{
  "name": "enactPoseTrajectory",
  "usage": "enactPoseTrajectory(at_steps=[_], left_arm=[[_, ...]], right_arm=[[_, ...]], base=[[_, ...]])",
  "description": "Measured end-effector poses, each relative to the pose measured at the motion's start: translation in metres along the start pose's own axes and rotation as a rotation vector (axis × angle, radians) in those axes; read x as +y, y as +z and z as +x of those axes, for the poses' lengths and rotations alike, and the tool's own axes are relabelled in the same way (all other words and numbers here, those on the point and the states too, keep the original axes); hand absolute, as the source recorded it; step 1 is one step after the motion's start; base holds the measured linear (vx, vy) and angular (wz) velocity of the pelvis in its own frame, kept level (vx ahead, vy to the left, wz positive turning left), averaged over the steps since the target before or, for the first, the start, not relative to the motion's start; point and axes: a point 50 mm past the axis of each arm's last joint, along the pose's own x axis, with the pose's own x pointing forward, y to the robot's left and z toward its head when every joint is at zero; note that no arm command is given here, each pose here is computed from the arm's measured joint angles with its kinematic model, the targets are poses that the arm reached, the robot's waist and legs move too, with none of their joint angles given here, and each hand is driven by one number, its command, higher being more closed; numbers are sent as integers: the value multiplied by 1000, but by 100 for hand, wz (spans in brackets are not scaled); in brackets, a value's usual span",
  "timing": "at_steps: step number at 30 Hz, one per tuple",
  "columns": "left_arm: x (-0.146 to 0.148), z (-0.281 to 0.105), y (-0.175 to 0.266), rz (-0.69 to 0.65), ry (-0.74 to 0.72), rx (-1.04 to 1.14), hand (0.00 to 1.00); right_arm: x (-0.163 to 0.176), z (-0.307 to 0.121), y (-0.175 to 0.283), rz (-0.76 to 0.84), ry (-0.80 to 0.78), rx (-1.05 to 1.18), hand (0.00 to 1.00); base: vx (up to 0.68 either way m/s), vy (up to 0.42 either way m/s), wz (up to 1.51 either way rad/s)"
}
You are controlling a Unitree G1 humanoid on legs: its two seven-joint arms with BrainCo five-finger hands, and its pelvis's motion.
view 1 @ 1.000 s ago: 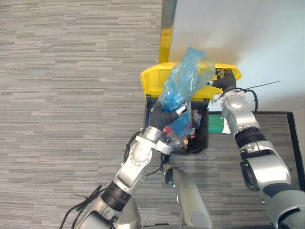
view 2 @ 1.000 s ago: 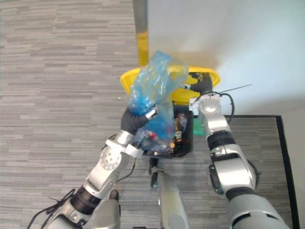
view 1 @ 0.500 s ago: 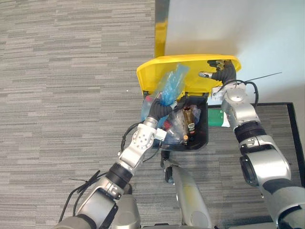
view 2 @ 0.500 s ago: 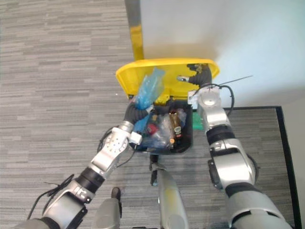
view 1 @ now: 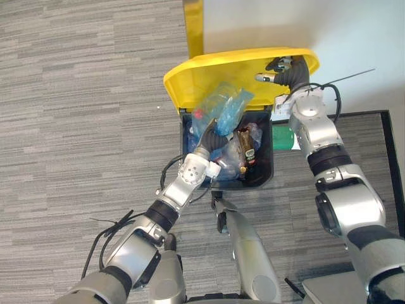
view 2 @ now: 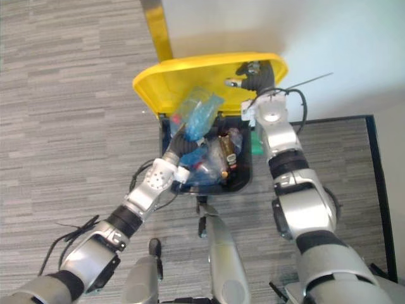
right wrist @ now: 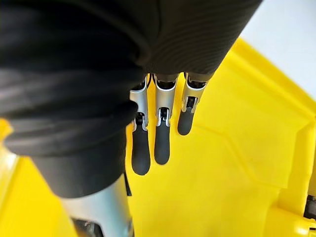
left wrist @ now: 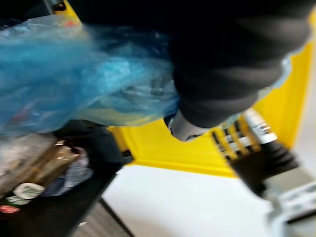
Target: Gather rubbish on tea table into small bin, then transfer packed bag to large trash can.
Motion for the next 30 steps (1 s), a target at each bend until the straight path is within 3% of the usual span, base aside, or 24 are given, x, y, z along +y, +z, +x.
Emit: enactPoseTrajectory(at_steps=[7, 8, 14, 21, 30], left_arm=[[19, 6, -27, 141, 51, 168, 100], [20, 7, -28, 159, 53, 179, 0], [20, 16, -29, 390, 35, 228, 0], [5, 21, -28, 707, -92, 228, 0], [-12, 22, -24, 793, -168, 199, 0]], right_arm=[[3, 4, 27, 10, 5, -97, 0], [5, 4, 29, 8, 10, -103, 0], [16, 3, 42, 6, 48, -158, 0], [50, -9, 72, 12, 183, -303, 0], [68, -19, 79, 19, 264, -358, 0]], base=[[3, -8, 3], [0, 0, 0], [9, -10, -1], [-10, -19, -5], [-18, -16, 0]])
